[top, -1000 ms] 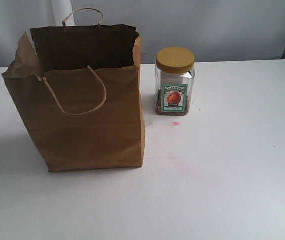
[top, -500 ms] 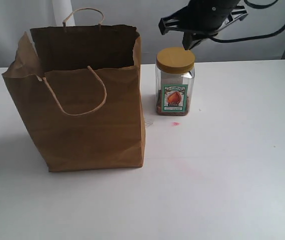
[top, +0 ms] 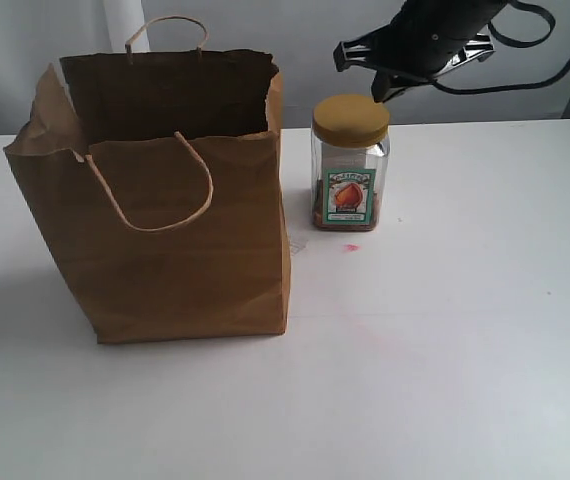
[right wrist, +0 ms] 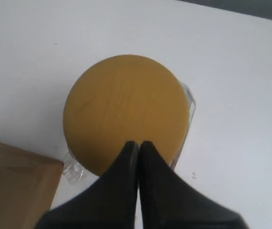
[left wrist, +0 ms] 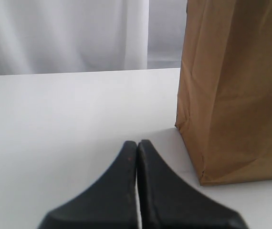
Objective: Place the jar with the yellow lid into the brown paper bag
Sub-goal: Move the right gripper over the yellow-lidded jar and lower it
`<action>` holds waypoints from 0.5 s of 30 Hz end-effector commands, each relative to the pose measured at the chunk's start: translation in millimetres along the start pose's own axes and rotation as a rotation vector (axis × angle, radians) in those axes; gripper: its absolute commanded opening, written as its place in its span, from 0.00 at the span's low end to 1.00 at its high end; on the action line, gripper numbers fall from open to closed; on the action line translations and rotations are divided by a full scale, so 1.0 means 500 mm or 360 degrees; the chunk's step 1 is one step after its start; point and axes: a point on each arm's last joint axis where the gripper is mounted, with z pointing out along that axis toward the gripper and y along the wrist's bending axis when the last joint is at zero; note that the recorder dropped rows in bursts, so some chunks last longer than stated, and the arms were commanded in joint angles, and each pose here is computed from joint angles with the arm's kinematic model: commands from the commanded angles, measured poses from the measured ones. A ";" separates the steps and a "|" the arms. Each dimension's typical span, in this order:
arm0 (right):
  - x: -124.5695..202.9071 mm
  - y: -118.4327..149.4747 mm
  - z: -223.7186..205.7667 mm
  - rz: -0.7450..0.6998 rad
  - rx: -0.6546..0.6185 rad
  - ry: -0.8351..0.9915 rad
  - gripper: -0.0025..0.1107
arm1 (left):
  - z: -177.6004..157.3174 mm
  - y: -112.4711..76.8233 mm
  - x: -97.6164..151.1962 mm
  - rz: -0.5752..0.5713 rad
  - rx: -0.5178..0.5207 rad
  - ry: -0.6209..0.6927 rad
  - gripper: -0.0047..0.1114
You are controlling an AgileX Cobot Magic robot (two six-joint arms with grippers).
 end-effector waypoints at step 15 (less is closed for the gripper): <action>-0.013 0.009 -0.010 -0.0027 -0.0065 -0.0098 0.95 | 0.000 -0.001 -0.003 -0.0011 0.0009 -0.0010 0.05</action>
